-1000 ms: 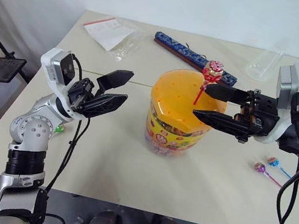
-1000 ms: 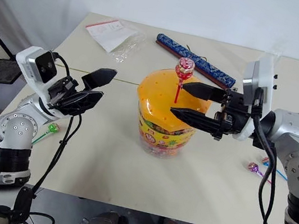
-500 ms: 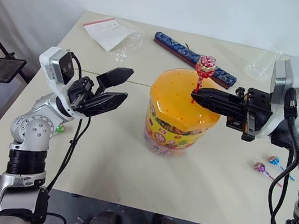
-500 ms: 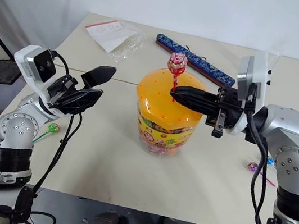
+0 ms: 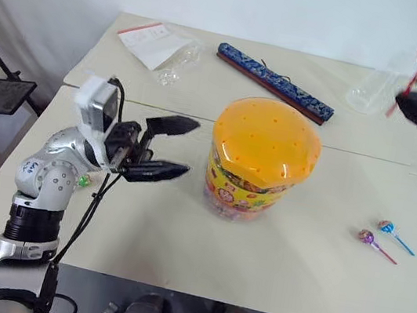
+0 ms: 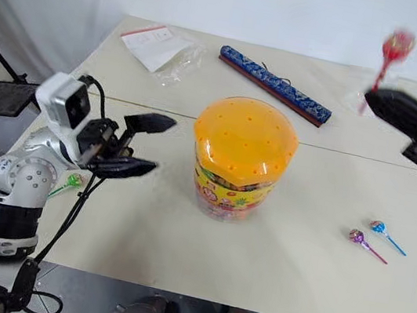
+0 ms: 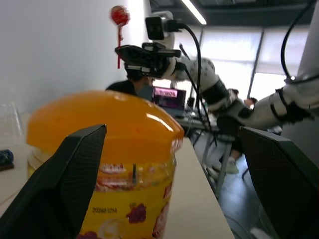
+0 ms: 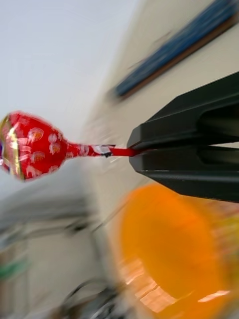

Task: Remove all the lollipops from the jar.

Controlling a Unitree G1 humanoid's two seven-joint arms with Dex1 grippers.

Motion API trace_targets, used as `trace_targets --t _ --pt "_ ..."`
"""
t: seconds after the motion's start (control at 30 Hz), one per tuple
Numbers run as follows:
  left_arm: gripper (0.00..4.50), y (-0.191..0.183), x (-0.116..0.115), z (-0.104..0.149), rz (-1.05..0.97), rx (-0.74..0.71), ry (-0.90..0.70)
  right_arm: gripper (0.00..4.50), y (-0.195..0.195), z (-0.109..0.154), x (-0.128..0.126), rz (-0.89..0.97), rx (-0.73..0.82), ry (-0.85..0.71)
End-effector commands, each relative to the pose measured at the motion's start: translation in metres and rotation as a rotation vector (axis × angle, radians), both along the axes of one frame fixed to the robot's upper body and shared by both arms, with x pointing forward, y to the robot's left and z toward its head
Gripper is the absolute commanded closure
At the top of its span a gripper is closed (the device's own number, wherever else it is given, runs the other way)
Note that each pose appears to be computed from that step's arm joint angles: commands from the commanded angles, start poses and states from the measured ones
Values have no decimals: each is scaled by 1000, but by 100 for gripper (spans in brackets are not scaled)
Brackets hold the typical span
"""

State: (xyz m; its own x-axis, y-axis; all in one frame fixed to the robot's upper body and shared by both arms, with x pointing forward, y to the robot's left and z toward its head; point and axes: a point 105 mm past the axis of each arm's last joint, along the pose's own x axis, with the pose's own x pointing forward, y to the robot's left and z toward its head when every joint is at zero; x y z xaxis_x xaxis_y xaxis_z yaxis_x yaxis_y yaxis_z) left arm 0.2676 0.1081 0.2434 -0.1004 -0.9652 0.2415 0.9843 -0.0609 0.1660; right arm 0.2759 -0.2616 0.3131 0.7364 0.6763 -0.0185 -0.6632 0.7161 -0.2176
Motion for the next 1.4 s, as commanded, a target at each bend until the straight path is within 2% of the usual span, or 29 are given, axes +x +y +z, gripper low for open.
trace_targets --t 0.03,0.2,0.27,0.47,0.5,0.57,0.7,0.77,0.83,0.87,0.93,0.97,1.1,1.23,1.4 --pt "0 -4 -9 -5 -15 99 -96 447 -53 -23 -5 -216 -204 107" --pt "0 -4 -10 -5 -9 108 -99 447 -121 -96 -15 -482 -523 338" --pt "0 -4 -10 -5 -8 109 -95 447 -129 -109 -18 -495 -593 362" --pt "0 -4 -8 -1 1 112 -98 447 -141 -154 -20 -543 -505 486" --pt "0 -3 -8 0 1 112 -98 427 -140 -157 -22 -540 -476 505" --pt "0 -2 -8 0 2 116 -97 387 -138 -157 -24 -513 -465 493" --pt "0 1 -6 3 37 103 -90 258 -134 -145 -26 -466 -423 397" --pt "0 7 14 -4 194 123 -94 193 -115 -132 -25 -319 -477 206" --pt "0 18 34 -20 332 188 -34 128 -89 -110 -23 -192 -394 -1" --pt "0 24 38 -27 369 217 -22 101 -80 -100 -21 -166 -330 -55" --pt "0 39 42 -41 455 270 -41 29 -52 -83 -19 -34 -141 -24" --pt "0 44 42 -47 487 300 -52 2 -40 -77 -17 20 -133 -44" --pt "0 58 36 -62 563 319 -21 2 0 -78 -3 166 -160 -115" --pt "0 67 29 -89 661 392 20 2 44 -117 -6 414 -281 -65" --pt "0 70 18 -92 772 358 0 2 48 -135 10 353 -187 -122"
